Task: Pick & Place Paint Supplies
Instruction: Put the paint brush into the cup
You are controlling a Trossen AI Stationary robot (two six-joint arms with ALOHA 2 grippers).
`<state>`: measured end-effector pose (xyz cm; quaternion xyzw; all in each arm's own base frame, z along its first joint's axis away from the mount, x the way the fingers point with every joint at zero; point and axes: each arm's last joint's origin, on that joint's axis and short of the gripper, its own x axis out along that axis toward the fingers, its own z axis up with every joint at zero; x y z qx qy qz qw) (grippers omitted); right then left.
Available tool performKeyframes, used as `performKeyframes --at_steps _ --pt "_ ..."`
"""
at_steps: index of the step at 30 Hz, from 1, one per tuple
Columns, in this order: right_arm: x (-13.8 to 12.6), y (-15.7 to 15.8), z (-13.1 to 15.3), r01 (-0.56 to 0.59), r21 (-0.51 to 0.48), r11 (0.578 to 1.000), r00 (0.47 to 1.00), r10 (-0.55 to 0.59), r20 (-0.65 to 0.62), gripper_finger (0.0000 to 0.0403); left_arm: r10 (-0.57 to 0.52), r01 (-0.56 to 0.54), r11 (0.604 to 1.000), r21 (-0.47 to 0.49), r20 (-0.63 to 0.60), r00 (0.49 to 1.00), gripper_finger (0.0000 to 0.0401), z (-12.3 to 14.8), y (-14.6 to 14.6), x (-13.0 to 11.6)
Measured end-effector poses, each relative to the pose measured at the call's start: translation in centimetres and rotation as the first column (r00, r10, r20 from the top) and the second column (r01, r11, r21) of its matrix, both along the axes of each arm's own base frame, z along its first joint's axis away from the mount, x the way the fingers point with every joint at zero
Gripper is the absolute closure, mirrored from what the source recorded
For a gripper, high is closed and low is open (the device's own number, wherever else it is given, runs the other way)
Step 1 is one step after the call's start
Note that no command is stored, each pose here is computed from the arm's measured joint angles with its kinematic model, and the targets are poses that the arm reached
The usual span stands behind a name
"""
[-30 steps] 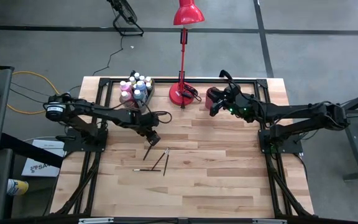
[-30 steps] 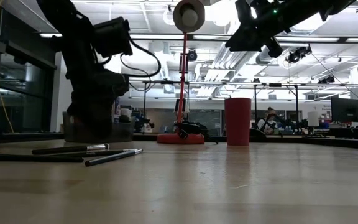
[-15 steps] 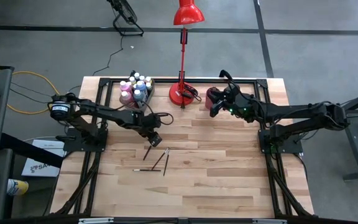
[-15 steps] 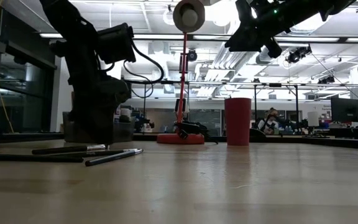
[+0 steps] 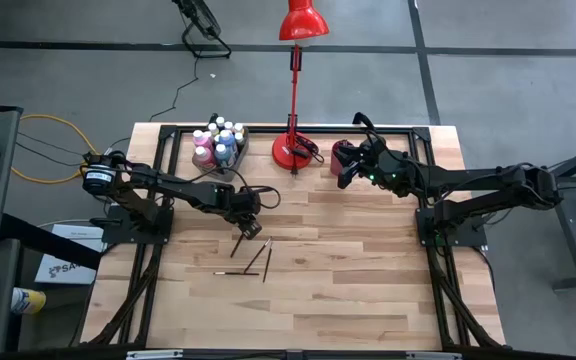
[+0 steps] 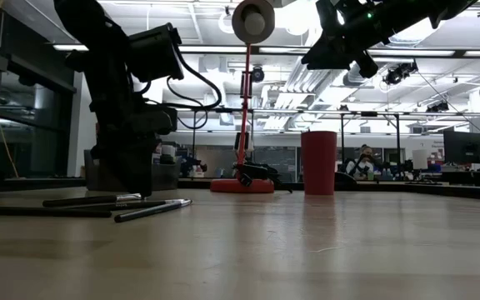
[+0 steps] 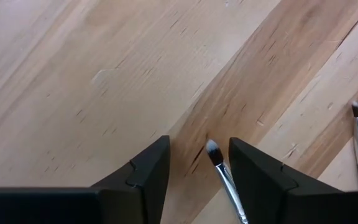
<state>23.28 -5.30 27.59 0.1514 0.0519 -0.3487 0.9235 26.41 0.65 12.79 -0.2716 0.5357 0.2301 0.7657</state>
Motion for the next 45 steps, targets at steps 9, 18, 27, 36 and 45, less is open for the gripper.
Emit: performKeyframes --at_steps 9,18,27,36,45 --pt "0.0 0.0 0.0 0.000 0.000 1.000 1.000 0.000 0.000 0.0312 -0.033 0.034 0.999 0.028 -0.027 0.999 0.0311 -0.1 -0.4 -0.2" --pt "0.0 0.0 0.0 -0.001 0.001 1.000 1.000 0.001 -0.003 0.0312 -0.050 0.050 0.999 0.005 -0.018 0.999 0.0394 -0.2 -0.5 -0.2" --pt "0.0 0.1 0.0 -0.023 0.006 1.000 1.000 0.023 0.000 0.0312 -0.126 0.125 0.992 0.016 0.089 0.988 0.0400 1.5 -0.6 0.0" --pt "0.4 0.6 0.0 -0.228 0.047 0.972 0.974 0.227 0.028 0.0312 -0.384 0.247 0.897 0.367 0.369 0.846 0.0401 9.4 0.1 1.6" --pt "0.8 1.2 0.7 -0.446 0.049 0.894 0.891 0.438 0.117 0.0286 -0.681 0.208 0.609 0.765 0.369 0.632 0.0401 20.2 0.3 3.9"
